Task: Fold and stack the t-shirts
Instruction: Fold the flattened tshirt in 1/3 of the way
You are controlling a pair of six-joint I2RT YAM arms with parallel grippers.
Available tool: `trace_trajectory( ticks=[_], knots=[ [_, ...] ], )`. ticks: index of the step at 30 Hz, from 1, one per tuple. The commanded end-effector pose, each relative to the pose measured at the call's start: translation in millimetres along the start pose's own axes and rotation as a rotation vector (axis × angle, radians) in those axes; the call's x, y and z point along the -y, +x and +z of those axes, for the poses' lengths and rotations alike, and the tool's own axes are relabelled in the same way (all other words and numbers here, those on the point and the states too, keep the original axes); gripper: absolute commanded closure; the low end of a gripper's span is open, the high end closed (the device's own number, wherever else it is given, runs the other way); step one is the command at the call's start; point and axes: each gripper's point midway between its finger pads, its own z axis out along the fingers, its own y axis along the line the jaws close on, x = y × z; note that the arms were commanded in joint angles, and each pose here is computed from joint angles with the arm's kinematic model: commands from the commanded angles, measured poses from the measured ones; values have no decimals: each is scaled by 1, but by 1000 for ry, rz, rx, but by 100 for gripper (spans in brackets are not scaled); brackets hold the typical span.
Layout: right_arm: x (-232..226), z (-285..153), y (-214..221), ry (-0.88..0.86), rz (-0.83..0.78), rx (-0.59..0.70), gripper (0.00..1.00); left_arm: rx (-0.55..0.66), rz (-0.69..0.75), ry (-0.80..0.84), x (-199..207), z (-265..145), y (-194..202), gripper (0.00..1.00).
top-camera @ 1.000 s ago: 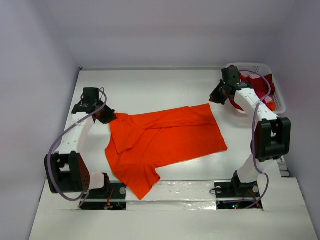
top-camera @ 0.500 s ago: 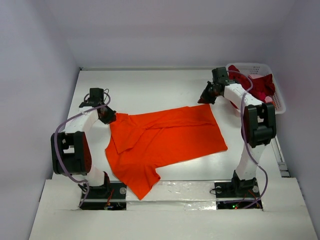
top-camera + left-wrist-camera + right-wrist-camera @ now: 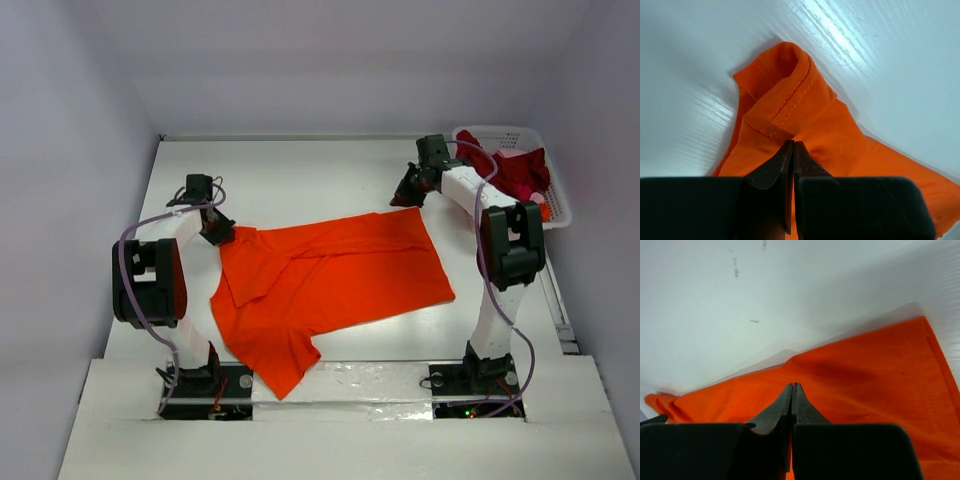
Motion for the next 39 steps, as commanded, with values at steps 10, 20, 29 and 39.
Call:
trace_trajectory(
  ticks=[10,20,29,39],
  knots=[
    [33,22,16,134,48,-7,100,33,62,-88,-6,15,-16,100],
    [50,11,36,147,97,17,100,22,79,-150,-19,20,-14,100],
    [52,12,41,159,103,21,100,-10,103,-191,-29,28,-8,100],
    [45,16,27,168,78,34,100,3,115,-197,-31,25,-9,100]
  ],
)
